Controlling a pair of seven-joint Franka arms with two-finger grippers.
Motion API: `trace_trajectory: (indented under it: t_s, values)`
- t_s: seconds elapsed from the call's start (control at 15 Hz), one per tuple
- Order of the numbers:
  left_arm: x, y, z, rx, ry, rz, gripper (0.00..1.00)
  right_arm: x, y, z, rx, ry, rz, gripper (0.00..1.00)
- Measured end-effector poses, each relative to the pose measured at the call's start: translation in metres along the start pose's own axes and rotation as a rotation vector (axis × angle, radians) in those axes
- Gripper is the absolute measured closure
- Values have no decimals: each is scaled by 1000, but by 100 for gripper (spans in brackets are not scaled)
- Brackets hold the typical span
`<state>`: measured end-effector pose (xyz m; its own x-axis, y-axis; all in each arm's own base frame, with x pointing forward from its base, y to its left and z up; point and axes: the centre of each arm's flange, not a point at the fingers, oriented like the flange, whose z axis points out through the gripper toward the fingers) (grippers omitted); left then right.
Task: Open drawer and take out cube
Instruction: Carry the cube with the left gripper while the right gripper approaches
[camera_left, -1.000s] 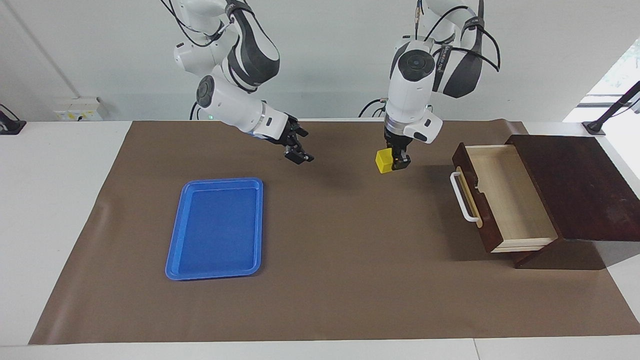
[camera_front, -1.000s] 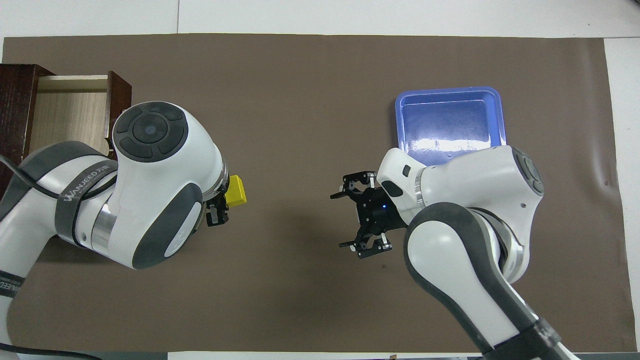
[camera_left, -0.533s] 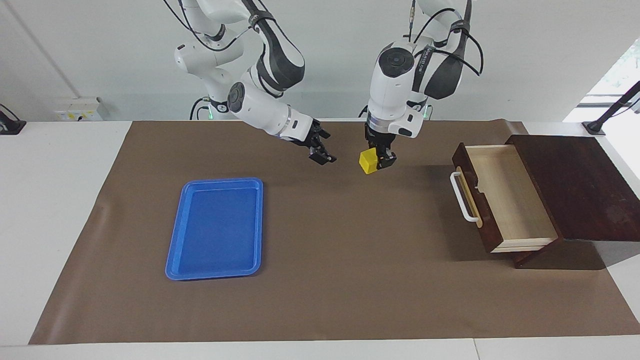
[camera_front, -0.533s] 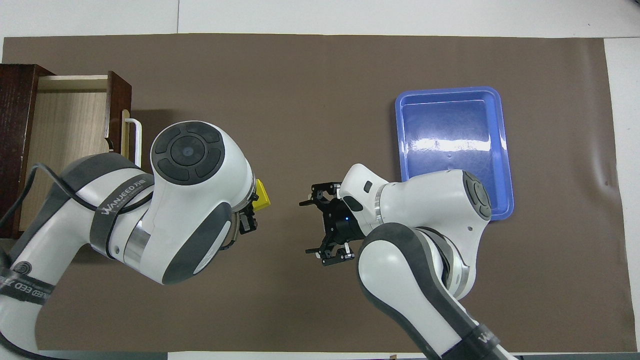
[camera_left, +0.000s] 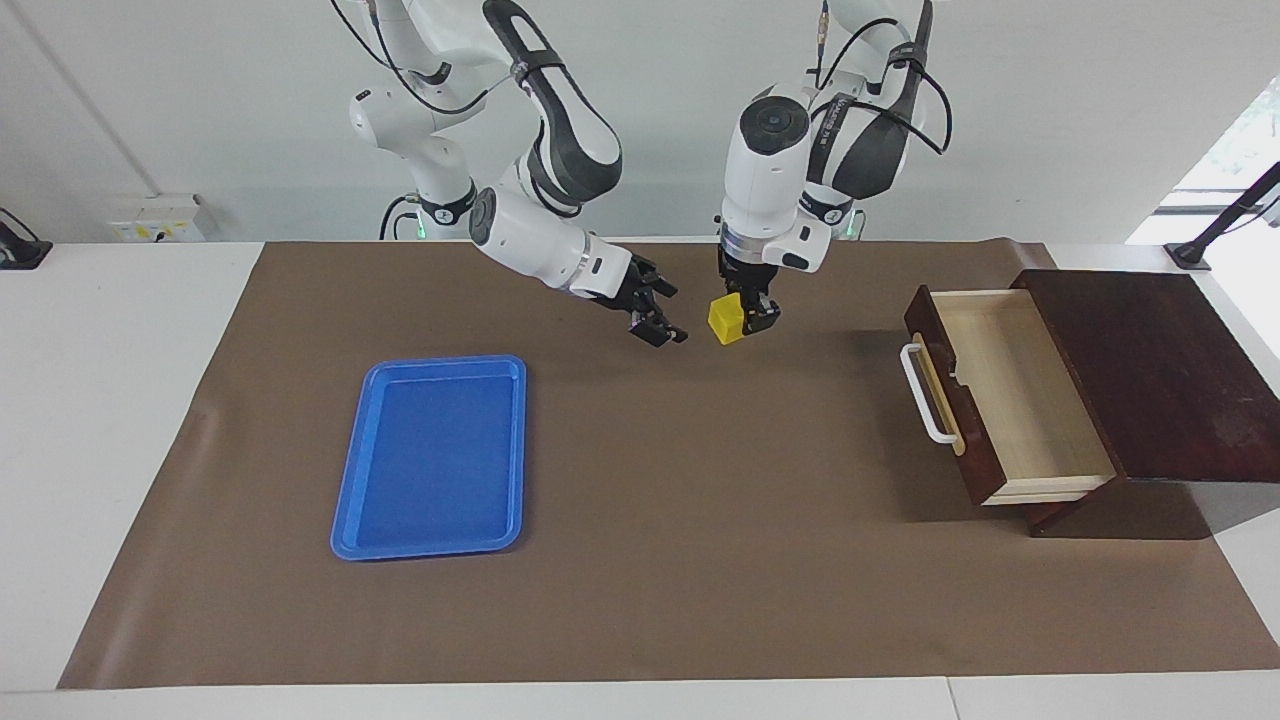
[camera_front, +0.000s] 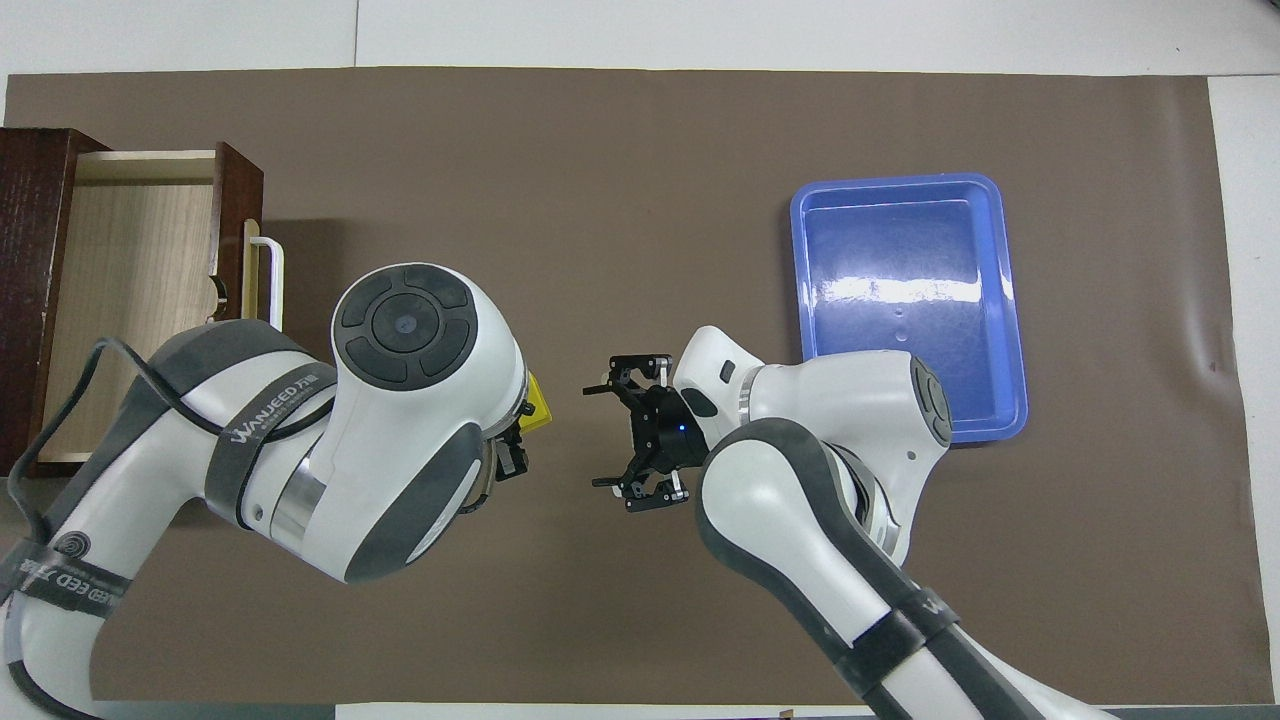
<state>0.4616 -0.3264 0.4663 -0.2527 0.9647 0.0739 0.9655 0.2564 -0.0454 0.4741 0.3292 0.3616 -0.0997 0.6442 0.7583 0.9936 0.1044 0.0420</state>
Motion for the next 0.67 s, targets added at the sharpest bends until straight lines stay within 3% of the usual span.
trace_trajectory:
  t_s: [0.33,0.67]
  values:
    - [-5,-3,-1,-8,-10,1,44,21,23,-1,44,42,-64,0]
    - [-15,-15,-2,-13,-14,29,44,15,30,5,112,45,-75,0]
